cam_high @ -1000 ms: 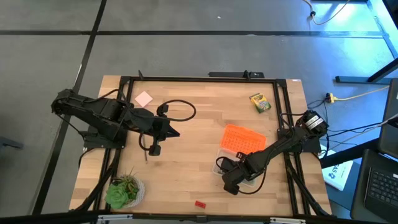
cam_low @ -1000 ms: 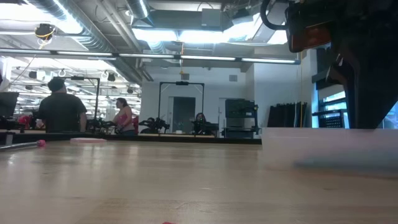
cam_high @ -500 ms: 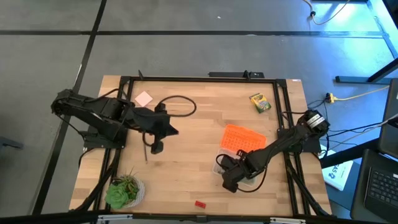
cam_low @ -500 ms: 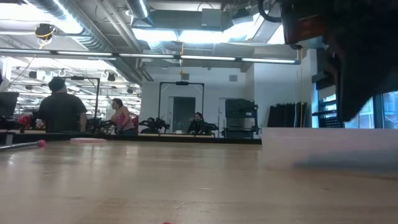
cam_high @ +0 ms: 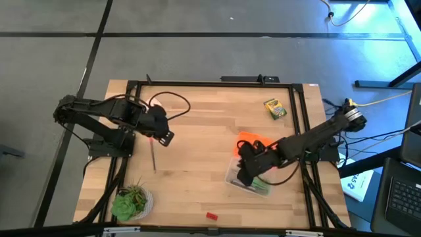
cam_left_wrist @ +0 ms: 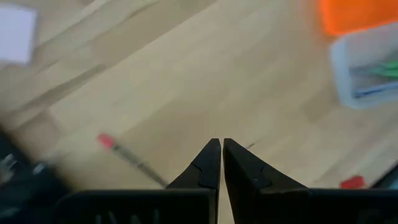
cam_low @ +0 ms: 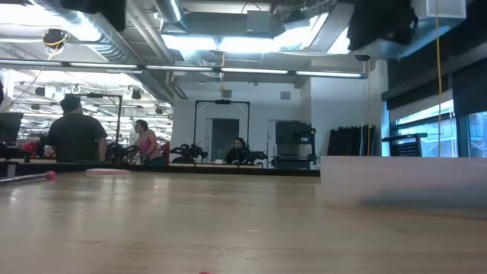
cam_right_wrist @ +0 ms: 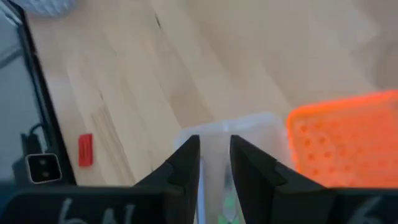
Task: Pack school essentials
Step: Put the blue pencil into the orange supply box
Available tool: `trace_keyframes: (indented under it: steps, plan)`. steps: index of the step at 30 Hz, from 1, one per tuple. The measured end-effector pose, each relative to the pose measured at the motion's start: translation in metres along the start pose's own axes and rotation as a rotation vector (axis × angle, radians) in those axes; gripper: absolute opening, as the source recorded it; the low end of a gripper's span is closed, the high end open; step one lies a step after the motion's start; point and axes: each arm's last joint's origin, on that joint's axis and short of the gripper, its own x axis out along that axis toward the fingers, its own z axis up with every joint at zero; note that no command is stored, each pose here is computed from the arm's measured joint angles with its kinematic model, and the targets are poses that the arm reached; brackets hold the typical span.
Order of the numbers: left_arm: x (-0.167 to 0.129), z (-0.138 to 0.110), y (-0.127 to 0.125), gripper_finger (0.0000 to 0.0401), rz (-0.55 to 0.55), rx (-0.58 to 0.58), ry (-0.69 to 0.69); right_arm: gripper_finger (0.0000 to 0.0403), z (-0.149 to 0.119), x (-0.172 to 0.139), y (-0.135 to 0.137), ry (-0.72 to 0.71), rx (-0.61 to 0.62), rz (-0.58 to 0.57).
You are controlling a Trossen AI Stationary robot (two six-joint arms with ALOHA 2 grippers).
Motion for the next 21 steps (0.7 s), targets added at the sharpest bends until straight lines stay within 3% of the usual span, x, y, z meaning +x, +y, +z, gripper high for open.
trace_keyframes:
  steps: [10,15,21]
  plan:
    - [0.000,-0.001,0.003,0.0014,0.030,-0.051,0.009,0.0089,0.016,-0.048,-0.016,-0.231,-0.081,0.001]
    - [0.002,-0.003,0.003,0.0014,0.028,-0.144,0.052,0.0089,0.033,-0.058,-0.026,-0.320,-0.115,0.002]
    - [0.025,-0.014,0.008,0.0014,0.086,-0.242,0.183,0.0090,0.058,-0.057,-0.032,-0.337,-0.258,0.146]
